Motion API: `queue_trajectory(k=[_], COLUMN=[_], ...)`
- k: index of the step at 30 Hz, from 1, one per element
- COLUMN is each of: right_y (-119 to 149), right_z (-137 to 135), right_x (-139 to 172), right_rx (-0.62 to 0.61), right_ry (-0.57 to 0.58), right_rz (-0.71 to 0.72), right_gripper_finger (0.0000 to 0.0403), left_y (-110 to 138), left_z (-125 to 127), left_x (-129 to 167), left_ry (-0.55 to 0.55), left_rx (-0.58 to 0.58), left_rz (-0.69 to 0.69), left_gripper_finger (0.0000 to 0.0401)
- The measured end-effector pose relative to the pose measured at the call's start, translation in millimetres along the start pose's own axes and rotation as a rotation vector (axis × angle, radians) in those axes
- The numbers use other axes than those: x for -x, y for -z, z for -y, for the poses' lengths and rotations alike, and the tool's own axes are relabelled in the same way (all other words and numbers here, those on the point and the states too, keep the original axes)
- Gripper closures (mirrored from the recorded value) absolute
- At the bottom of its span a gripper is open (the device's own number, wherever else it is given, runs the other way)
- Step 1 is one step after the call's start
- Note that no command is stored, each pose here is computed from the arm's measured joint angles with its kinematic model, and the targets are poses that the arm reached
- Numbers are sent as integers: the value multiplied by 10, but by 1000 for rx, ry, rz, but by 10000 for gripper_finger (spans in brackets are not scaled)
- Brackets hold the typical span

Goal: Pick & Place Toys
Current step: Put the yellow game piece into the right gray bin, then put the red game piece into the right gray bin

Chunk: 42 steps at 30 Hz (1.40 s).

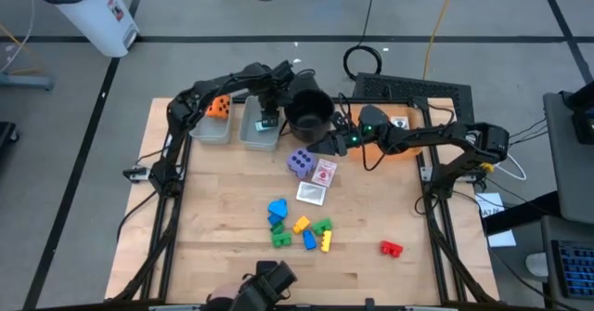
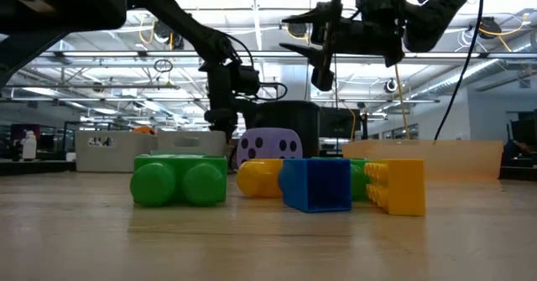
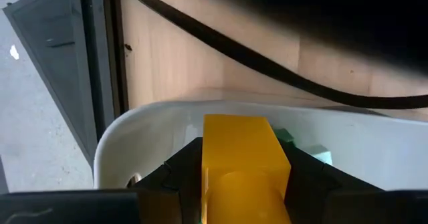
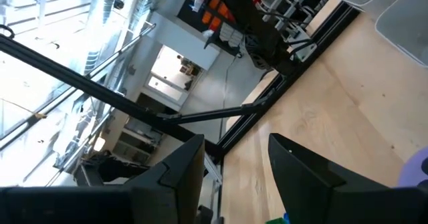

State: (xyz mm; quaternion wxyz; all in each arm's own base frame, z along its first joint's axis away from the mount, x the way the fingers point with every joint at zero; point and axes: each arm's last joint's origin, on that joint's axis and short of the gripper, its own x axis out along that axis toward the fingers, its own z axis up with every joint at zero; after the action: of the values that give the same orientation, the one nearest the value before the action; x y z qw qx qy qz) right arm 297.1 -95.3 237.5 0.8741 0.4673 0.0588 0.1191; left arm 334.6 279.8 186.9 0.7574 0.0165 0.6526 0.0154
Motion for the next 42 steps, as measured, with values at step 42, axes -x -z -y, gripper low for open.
queue_trajectory(k=[42], right_y=[0], right_z=[-3], right_x=[0], right_rx=[-3], right_ry=[-4], right_rz=[0], right_gripper_finger=[242], left_y=[-190], left_z=[-92], left_x=[618], left_ry=[-108], left_rx=[107], left_rz=[42], left_gripper_finger=[143])
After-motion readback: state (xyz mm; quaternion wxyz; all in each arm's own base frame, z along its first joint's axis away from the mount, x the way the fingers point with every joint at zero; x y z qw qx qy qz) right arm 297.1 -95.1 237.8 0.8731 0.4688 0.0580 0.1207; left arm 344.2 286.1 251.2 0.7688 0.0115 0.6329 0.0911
